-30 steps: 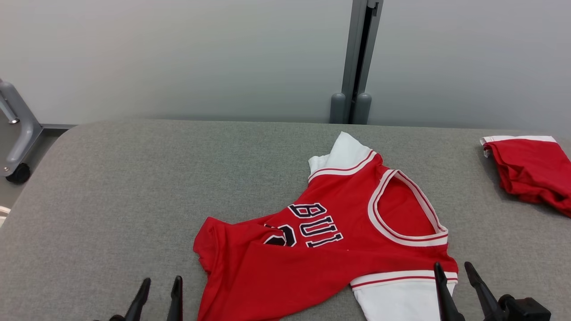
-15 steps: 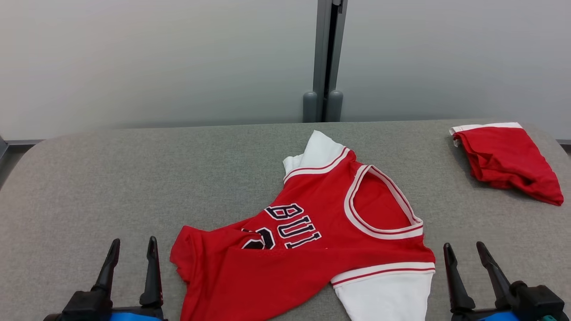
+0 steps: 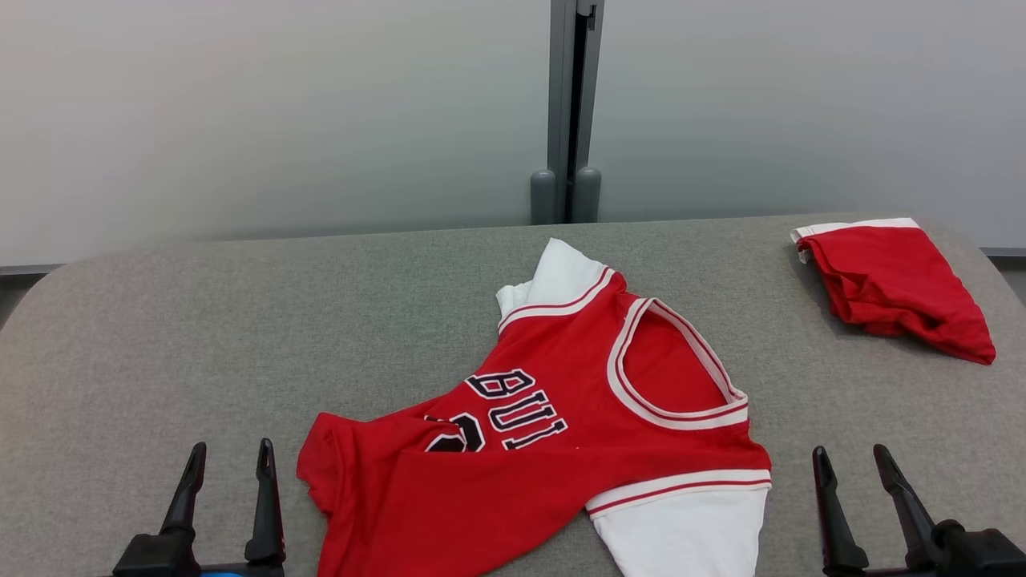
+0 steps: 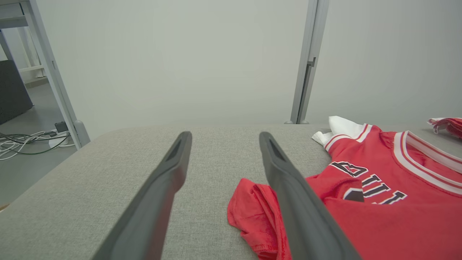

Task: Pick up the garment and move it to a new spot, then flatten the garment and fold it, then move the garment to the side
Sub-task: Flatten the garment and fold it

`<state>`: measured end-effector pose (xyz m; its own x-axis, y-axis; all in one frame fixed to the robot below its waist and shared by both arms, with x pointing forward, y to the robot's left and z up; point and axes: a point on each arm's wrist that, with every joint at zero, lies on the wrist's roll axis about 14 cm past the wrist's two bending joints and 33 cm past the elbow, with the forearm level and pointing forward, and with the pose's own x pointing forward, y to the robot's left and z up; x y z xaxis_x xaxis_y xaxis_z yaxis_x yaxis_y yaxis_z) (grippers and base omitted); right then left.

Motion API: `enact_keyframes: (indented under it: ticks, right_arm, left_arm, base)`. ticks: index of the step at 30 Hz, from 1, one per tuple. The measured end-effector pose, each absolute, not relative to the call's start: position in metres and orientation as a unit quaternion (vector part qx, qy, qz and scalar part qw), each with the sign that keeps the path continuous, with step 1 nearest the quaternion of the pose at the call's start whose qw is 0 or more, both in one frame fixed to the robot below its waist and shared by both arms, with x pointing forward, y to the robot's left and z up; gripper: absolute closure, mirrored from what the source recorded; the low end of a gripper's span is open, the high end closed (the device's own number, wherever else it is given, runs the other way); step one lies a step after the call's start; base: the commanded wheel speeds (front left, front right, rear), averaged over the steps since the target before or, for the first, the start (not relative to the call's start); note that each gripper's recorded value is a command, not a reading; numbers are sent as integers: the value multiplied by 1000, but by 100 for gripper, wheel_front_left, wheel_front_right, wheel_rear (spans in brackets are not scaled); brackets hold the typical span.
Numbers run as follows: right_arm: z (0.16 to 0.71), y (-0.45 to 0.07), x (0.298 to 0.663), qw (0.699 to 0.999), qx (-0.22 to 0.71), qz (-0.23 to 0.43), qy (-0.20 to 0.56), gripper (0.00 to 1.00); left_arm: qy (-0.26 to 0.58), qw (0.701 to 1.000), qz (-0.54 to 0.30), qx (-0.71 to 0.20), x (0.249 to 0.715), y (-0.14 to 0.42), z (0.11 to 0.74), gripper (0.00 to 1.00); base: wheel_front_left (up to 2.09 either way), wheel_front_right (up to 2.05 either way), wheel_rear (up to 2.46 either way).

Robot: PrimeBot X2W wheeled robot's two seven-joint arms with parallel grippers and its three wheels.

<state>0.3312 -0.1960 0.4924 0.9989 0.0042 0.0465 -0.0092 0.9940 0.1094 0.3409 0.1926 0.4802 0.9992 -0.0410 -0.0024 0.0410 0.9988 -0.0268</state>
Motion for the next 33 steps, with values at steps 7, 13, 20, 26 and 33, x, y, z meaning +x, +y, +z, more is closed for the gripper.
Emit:
enact_keyframes:
  ticks: [7,13,20,26,33]
  right_arm:
    - [489,-193,332,998,56,7,-18,0]
    - [466,-190,326,998,58,10,20,0]
    - [430,-182,318,995,64,17,79,0]
    - [409,-174,314,990,75,25,116,0]
    - [384,-164,306,983,84,36,160,0]
  left_arm:
    - [8,1000,-20,-14,340,194,476,0]
    - [32,999,-29,-21,335,188,461,0]
    - [95,994,-55,-27,315,171,423,0]
    - [149,986,-68,-35,291,160,392,0]
    - [205,975,-67,-48,261,155,362,0]
  base:
    - [0,0,0]
    - [0,0,0]
    - [0,0,0]
    - [0,0,0]
    - [0,0,0]
